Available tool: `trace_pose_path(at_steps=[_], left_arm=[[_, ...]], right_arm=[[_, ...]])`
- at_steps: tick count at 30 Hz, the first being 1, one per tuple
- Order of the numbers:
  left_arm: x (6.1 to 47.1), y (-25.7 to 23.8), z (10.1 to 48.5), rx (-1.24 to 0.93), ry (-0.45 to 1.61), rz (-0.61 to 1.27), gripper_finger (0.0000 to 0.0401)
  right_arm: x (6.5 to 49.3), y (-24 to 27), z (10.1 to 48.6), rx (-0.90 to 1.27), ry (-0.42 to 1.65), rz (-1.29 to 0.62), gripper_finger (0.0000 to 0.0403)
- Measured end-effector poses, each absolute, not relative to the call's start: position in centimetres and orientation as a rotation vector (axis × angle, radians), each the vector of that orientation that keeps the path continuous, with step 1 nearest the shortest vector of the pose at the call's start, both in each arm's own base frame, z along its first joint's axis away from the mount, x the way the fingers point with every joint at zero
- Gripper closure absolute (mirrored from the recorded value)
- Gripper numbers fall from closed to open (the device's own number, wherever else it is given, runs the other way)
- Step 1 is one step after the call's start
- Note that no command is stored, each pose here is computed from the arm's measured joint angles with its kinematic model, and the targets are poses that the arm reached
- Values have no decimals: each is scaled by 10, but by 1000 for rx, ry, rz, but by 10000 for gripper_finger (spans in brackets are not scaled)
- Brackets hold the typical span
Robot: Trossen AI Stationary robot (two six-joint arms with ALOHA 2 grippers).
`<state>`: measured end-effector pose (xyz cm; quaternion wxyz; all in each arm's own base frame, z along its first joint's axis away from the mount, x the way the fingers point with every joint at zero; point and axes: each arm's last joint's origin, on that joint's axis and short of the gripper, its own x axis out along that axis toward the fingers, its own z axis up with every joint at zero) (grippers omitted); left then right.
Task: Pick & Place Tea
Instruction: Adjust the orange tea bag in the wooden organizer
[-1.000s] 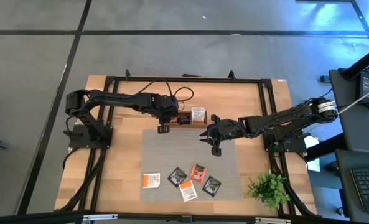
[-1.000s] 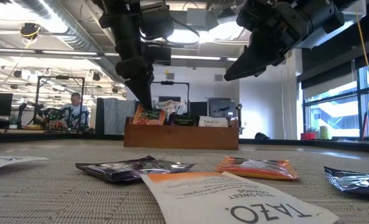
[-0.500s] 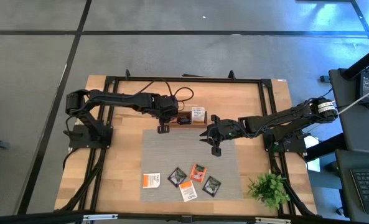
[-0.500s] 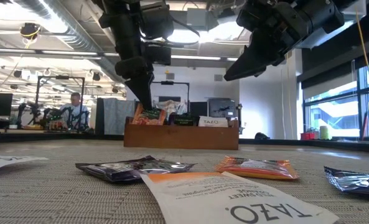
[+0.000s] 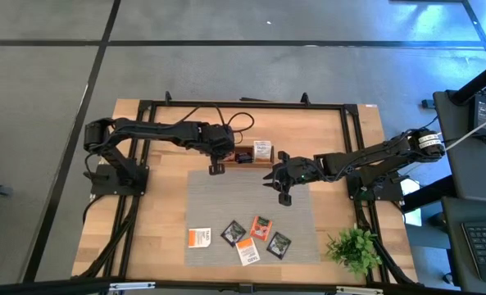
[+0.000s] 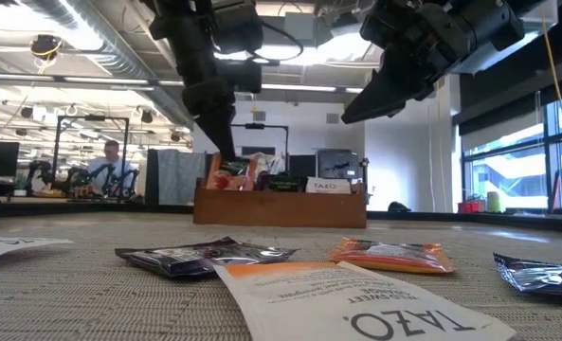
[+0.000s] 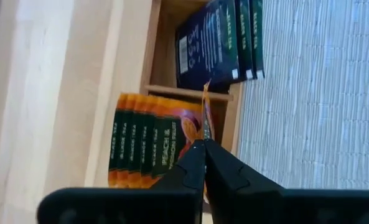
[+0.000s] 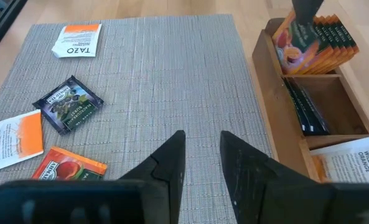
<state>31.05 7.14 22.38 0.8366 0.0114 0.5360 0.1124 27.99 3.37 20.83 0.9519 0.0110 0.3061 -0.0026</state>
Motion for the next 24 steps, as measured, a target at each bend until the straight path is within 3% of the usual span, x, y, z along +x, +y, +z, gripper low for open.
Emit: trace_pose_path(at_steps=[24], left_arm=[[305, 73, 207, -35, 1112, 408, 395]], right_arm=[[279, 34, 207, 22, 643, -7, 299]])
